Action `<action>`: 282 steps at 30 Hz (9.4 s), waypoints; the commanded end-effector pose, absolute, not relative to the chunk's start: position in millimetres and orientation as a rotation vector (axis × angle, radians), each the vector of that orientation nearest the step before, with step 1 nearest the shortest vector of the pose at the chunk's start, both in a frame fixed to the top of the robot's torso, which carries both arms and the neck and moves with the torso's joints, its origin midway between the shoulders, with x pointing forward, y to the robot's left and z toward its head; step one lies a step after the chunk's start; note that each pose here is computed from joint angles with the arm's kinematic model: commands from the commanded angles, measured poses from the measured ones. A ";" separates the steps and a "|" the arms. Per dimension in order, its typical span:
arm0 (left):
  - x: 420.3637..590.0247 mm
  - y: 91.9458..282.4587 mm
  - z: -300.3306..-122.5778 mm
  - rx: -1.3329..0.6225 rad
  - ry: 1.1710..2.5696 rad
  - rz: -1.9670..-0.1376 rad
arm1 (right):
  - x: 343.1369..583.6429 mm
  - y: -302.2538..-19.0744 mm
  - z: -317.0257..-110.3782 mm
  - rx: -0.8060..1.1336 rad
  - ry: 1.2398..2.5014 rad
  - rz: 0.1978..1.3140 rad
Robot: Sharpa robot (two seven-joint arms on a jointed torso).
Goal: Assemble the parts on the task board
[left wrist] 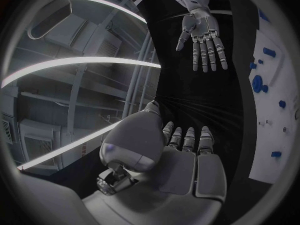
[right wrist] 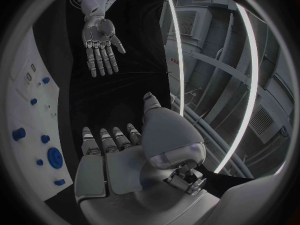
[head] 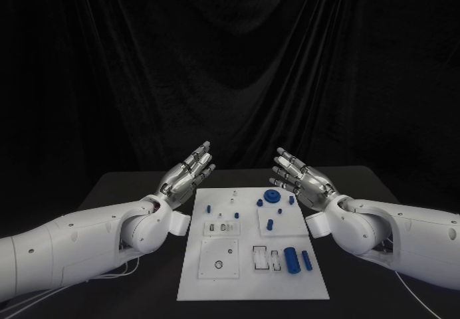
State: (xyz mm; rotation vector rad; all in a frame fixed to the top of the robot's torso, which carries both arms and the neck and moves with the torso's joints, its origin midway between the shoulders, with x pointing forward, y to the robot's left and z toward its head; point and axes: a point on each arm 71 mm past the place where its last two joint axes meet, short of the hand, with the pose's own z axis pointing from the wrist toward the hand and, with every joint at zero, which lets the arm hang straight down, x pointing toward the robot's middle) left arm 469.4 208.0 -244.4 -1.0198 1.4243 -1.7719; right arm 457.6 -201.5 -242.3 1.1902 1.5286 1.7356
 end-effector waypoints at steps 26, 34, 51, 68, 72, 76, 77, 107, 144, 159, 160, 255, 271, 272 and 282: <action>447.0 250.0 -220.6 -0.529 1.300 -1.684 | 501.1 -220.5 -134.5 -0.174 1.829 0.851; 438.5 249.3 -216.4 -0.532 1.300 -1.708 | 501.9 -214.2 -119.6 -0.466 1.653 0.517; 438.7 247.9 -215.7 -0.530 1.307 -1.731 | 496.8 -210.7 -117.3 -0.588 1.591 0.386; 433.2 254.9 -212.0 -0.525 1.280 -1.727 | 487.8 -209.3 -126.2 -0.582 1.603 0.398; 433.0 255.3 -212.0 -0.526 1.282 -1.728 | 489.0 -210.1 -128.9 -0.581 1.617 0.389; 433.0 255.3 -212.1 -0.527 1.284 -1.729 | 490.7 -211.2 -132.8 -0.579 1.630 0.381; 433.1 255.4 -212.2 -0.527 1.284 -1.729 | 491.1 -211.6 -134.0 -0.578 1.633 0.379; 436.4 257.1 -215.1 -0.538 1.314 -1.740 | 498.8 -215.5 -152.7 -0.583 1.694 0.354; 441.2 259.1 -218.5 -0.548 1.338 -1.733 | 496.8 -207.3 -150.2 -0.603 1.536 0.485; 441.9 255.6 -219.3 -0.550 1.348 -1.739 | 512.1 -168.5 -124.5 -0.621 1.469 0.548; 441.9 255.4 -219.4 -0.550 1.349 -1.740 | 514.0 -166.2 -124.4 -0.621 1.471 0.548; 448.4 249.5 -224.9 -0.568 1.405 -1.763 | 556.6 -148.9 -144.3 -0.541 1.606 0.458; 445.9 254.9 -223.5 -0.570 1.394 -1.748 | 537.3 -192.7 -109.5 -0.472 1.414 0.531; 445.8 255.2 -223.5 -0.570 1.393 -1.747 | 534.4 -198.3 -106.5 -0.464 1.407 0.529; 444.9 256.3 -223.1 -0.572 1.393 -1.743 | 513.0 -253.1 -102.3 -0.372 1.478 0.442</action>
